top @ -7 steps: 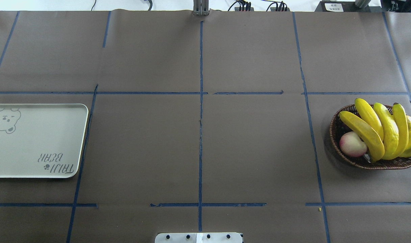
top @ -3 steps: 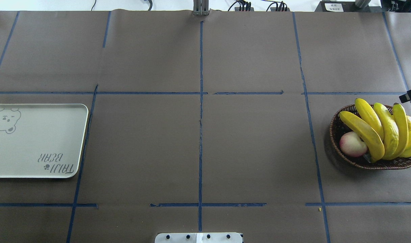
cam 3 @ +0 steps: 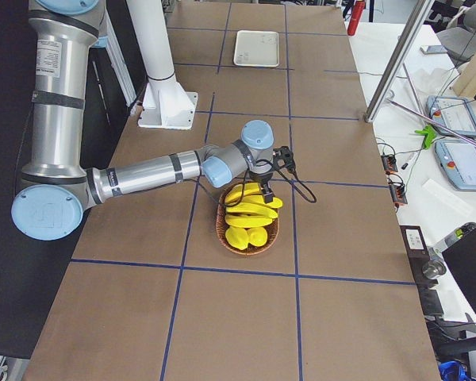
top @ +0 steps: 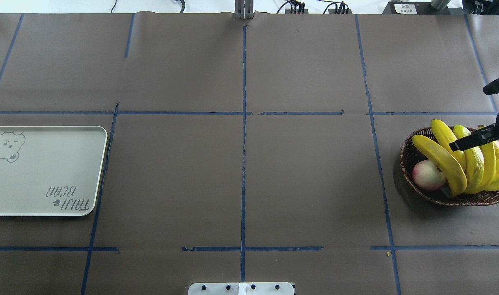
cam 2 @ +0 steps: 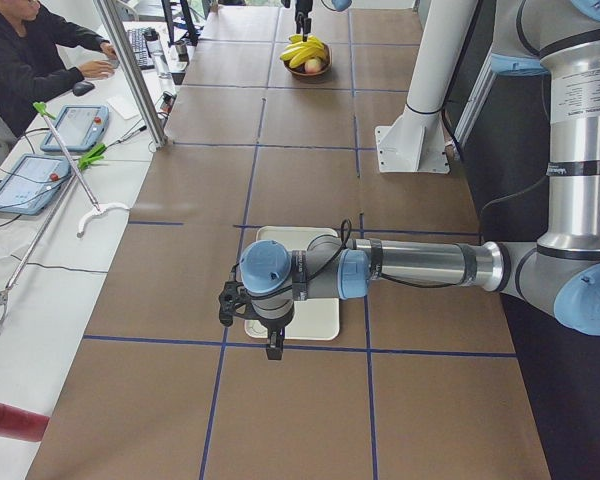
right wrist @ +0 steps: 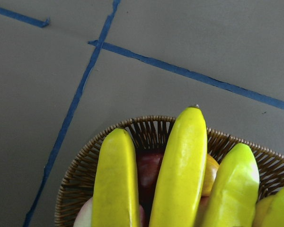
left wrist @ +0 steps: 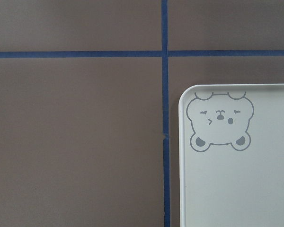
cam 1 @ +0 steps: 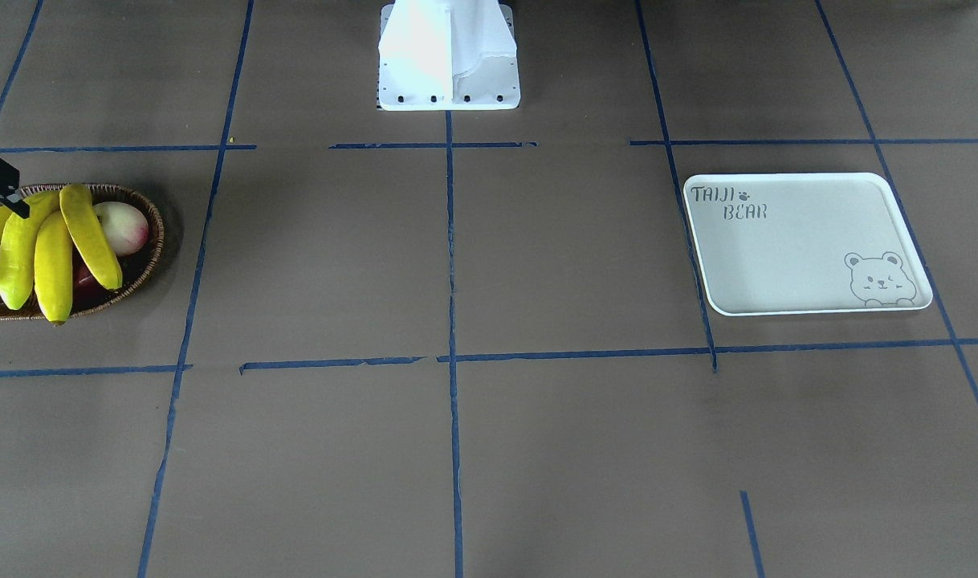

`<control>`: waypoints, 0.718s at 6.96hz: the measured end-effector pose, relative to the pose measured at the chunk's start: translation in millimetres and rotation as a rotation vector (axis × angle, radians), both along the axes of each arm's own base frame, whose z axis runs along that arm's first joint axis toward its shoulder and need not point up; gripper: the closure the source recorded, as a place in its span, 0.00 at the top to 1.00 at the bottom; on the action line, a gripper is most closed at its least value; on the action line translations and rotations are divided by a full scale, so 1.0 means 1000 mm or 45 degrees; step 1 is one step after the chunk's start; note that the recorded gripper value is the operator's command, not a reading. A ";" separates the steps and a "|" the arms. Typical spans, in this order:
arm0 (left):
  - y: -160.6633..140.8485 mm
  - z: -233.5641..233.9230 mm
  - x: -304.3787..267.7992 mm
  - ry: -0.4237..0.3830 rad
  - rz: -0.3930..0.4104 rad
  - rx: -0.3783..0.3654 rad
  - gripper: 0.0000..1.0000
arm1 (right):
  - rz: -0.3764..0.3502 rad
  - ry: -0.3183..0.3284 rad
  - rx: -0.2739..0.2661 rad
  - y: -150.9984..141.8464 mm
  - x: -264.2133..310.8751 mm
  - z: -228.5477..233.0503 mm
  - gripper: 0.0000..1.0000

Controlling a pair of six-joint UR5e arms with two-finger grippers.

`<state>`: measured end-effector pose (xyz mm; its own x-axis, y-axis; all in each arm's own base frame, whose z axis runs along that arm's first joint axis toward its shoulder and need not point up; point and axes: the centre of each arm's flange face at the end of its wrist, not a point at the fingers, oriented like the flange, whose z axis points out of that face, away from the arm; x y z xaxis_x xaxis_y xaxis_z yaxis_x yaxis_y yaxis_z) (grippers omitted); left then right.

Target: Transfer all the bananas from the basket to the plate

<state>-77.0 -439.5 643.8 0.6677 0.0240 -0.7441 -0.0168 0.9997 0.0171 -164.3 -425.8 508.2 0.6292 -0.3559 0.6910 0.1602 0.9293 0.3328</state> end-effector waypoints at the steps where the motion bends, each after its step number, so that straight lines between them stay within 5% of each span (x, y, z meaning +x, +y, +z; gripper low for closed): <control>1: 0.000 0.001 0.000 0.000 0.000 -0.001 1.00 | -0.004 0.013 0.000 0.004 -0.014 -0.003 0.95; 5: 0.001 0.002 0.000 0.000 0.000 -0.004 1.00 | -0.026 0.059 0.049 0.017 -0.038 -0.010 0.80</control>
